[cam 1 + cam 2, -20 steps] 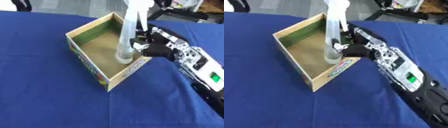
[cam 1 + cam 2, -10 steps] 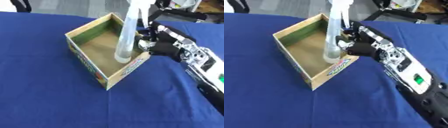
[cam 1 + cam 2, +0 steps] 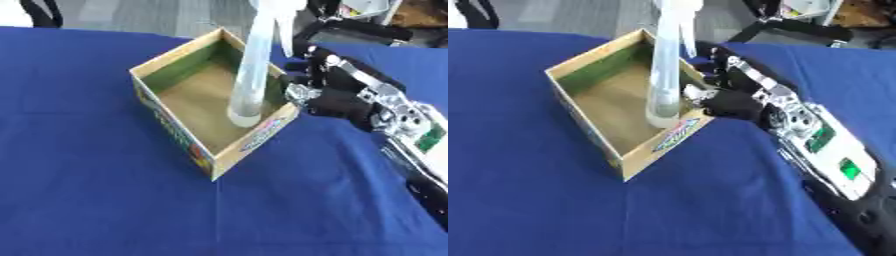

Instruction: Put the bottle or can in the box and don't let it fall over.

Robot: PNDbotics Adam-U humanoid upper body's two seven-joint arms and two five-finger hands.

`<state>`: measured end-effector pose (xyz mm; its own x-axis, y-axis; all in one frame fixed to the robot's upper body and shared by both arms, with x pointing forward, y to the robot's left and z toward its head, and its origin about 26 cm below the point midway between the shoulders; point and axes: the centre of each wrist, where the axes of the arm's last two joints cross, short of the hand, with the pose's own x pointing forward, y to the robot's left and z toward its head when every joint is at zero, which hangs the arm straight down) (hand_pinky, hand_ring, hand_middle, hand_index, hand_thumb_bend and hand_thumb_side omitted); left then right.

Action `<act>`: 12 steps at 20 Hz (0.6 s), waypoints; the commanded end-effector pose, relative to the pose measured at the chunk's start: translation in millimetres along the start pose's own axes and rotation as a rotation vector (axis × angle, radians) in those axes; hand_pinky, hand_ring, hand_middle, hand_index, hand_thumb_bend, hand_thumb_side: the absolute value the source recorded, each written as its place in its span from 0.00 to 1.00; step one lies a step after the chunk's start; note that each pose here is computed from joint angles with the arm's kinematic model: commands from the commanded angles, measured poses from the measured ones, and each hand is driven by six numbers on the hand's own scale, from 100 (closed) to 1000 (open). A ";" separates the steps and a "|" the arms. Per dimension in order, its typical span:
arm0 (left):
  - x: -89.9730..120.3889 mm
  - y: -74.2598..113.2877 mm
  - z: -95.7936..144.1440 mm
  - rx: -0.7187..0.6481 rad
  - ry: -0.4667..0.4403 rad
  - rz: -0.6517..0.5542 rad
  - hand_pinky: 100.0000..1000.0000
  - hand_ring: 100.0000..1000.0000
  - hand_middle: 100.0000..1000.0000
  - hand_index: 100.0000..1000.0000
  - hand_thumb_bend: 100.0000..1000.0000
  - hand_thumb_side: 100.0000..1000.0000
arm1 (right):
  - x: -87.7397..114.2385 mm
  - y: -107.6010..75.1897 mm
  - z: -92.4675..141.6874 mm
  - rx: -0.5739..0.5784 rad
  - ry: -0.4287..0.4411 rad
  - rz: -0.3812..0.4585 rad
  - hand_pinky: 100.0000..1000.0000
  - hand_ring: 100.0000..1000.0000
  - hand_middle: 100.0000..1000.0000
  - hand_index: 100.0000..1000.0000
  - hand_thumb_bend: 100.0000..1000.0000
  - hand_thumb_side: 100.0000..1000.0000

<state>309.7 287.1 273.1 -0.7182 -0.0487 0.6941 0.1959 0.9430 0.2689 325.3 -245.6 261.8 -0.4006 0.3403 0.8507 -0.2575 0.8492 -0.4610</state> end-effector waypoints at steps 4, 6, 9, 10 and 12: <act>9.7 6.2 -0.1 -0.002 -0.020 -0.046 1.00 1.00 1.00 0.92 0.17 0.08 | 7.1 -7.2 9.6 -0.036 -0.015 0.030 1.00 1.00 1.00 1.00 0.00 0.16; 9.4 6.8 0.8 0.000 -0.016 -0.049 1.00 1.00 1.00 0.92 0.17 0.08 | 7.1 -7.1 14.3 -0.048 -0.019 0.022 1.00 1.00 1.00 1.00 0.00 0.18; 9.1 8.1 2.0 0.007 -0.012 -0.054 1.00 1.00 1.00 0.91 0.17 0.08 | 8.7 -12.4 24.2 -0.105 -0.032 0.005 1.00 1.00 1.00 1.00 0.00 0.20; 8.9 8.7 2.7 0.011 -0.009 -0.056 1.00 1.00 1.00 0.91 0.17 0.08 | 7.4 -16.5 27.5 -0.134 -0.038 -0.002 1.00 1.00 1.00 1.00 0.00 0.22; 8.6 9.8 3.9 0.015 -0.004 -0.061 1.00 1.00 1.00 0.91 0.17 0.07 | 2.5 -24.7 34.8 -0.180 -0.051 -0.027 1.00 1.00 1.00 1.00 0.00 0.27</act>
<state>308.4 292.4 269.0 -0.7090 -0.0694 0.7018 0.1740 0.9472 0.2694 306.0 -272.9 251.1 -0.3925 0.2925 0.8720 -0.1460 0.9163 -0.3730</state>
